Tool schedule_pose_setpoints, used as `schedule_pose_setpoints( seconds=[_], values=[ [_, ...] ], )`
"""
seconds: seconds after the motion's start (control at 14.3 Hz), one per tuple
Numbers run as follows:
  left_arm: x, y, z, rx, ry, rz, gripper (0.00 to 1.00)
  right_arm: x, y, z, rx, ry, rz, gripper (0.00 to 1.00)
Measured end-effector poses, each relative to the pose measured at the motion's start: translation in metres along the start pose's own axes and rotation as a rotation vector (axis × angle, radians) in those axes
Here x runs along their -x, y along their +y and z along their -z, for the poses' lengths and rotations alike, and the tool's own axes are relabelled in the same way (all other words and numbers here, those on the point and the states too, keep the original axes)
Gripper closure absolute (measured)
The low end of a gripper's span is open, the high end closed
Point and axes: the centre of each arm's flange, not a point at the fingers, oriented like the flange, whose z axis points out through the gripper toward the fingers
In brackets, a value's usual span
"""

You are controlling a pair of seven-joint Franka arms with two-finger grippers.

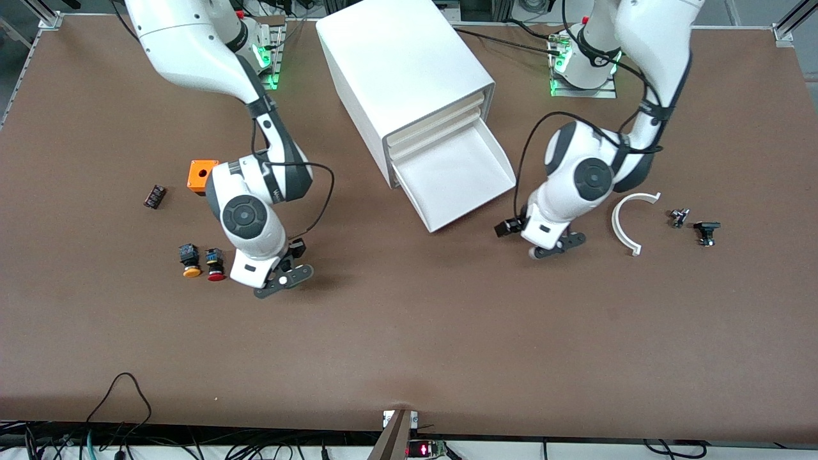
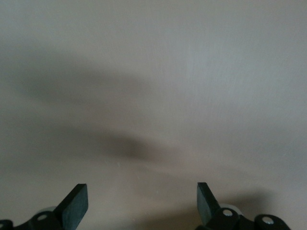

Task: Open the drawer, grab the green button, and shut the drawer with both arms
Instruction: 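Push the drawer closed with the left gripper while the right gripper lowers, then release the green button on the table beside the red button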

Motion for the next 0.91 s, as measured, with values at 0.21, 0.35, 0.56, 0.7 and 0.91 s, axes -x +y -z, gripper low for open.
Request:
schedule_pose_setpoints(
  seconds=[0.21,0.35,0.56,0.7,0.91],
  values=[
    [0.055,0.029,-0.025,-0.018,-0.059,-0.027,0.00,0.008,0.001,-0.015,-0.004,-0.028,-0.030,0.59],
    [0.089,0.045,-0.035,-0.025,-0.092,-0.069,0.00,0.010,0.013,-0.020,-0.026,-0.036,-0.085,0.55],
    [0.135,0.060,-0.047,-0.034,-0.152,-0.123,0.00,0.007,0.028,0.008,-0.094,-0.005,-0.192,0.36],
    [0.167,0.070,-0.053,-0.043,-0.183,-0.173,0.00,0.006,0.032,0.057,-0.111,0.001,-0.214,0.16],
    [0.190,0.072,-0.053,-0.068,-0.211,-0.209,0.00,0.012,0.039,0.130,-0.125,0.004,-0.221,0.00]
  ],
)
